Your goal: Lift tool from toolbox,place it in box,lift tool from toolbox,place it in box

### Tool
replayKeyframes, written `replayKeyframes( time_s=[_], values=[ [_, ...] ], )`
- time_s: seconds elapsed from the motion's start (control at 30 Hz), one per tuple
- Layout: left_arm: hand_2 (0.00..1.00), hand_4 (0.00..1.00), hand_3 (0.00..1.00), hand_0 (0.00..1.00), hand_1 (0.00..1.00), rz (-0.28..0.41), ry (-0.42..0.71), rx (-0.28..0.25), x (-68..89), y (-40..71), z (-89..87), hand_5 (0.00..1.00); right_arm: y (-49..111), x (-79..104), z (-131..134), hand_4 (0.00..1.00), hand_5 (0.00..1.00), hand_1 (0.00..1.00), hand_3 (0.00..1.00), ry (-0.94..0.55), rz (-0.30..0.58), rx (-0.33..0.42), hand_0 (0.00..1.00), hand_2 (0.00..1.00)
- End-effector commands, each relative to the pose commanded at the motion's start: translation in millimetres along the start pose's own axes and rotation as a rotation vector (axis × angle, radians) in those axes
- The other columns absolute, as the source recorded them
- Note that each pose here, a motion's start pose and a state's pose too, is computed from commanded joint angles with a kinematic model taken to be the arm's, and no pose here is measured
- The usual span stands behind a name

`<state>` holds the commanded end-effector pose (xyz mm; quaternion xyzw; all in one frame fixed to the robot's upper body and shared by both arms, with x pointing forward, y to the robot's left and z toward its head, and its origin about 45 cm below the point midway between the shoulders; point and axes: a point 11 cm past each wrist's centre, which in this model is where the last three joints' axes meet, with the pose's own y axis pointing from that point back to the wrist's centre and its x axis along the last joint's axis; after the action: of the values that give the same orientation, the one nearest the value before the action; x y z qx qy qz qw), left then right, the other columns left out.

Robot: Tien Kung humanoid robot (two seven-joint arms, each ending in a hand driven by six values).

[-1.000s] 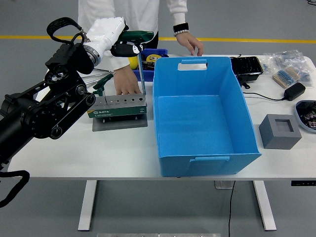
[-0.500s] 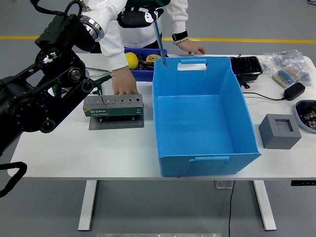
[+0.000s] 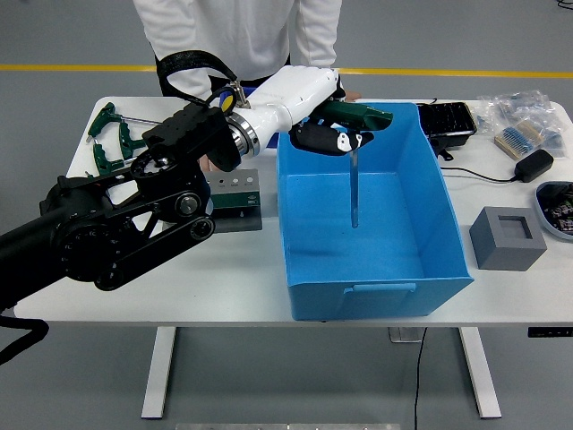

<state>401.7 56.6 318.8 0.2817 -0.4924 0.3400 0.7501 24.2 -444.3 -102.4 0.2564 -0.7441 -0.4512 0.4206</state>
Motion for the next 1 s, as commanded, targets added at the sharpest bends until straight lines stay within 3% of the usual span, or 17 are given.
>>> replayKeyframes(
  time_s=[0.1, 0.13, 0.3, 0.33, 0.5, 0.53, 0.7, 0.73, 1.0],
  values=[
    [0.13, 0.674, 0.15, 0.222, 0.09, -0.124, 0.027, -0.023, -23.7, -0.2, 4.5, 0.466, 0.0, 0.5, -0.8, 0.813, 0.745, 0.657, 0.594, 0.003, 0.002, 0.001, 0.692, 0.739],
    [0.329, 0.701, 0.4, 0.385, 0.294, -0.155, 0.03, -0.032, -30.6, -0.5, 5.3, 0.441, -0.1, 0.7, -0.9, 0.814, 0.745, 0.655, 0.592, 0.004, 0.002, 0.002, 0.692, 0.736],
    [0.329, 0.701, 0.4, 0.385, 0.294, -0.196, 0.025, -0.053, -43.0, -3.6, 6.8, 0.441, -0.1, 1.7, -1.8, 0.814, 0.745, 0.655, 0.592, 0.007, 0.006, 0.004, 0.692, 0.736],
    [0.498, 0.746, 0.519, 0.525, 0.488, -0.197, 0.024, -0.068, -43.2, -4.3, 9.1, 0.413, -0.2, 2.0, -2.0, 0.813, 0.745, 0.654, 0.589, 0.007, 0.007, 0.004, 0.692, 0.734],
    [0.498, 0.746, 0.519, 0.525, 0.488, -0.212, 0.002, -0.153, -44.5, -7.4, 23.3, 0.413, -0.2, 2.6, -3.5, 0.813, 0.745, 0.654, 0.589, 0.011, 0.011, 0.007, 0.692, 0.734],
    [0.652, 0.799, 0.569, 0.648, 0.616, -0.218, -0.005, -0.166, -45.8, -7.7, 25.6, 0.392, -0.2, 2.5, -3.8, 0.812, 0.743, 0.653, 0.587, 0.012, 0.011, 0.008, 0.692, 0.733],
    [0.652, 0.799, 0.569, 0.648, 0.616, -0.222, -0.009, -0.186, -52.7, -10.3, 29.1, 0.392, 0.0, 2.0, -5.1, 0.812, 0.743, 0.653, 0.587, 0.014, 0.012, 0.01, 0.692, 0.733],
    [0.728, 0.798, 0.607, 0.68, 0.657, -0.22, -0.009, -0.184, -53.1, -10.9, 28.4, 0.395, 0.0, 1.9, -5.3, 0.812, 0.745, 0.652, 0.585, 0.014, 0.012, 0.01, 0.69, 0.732],
    [0.737, 0.772, 0.609, 0.685, 0.662, -0.169, 0.001, -0.181, -43.7, -14.9, 23.3, 0.397, 0.1, 2.2, -7.1, 0.812, 0.745, 0.651, 0.585, 0.02, 0.014, 0.013, 0.691, 0.731]
  ],
)
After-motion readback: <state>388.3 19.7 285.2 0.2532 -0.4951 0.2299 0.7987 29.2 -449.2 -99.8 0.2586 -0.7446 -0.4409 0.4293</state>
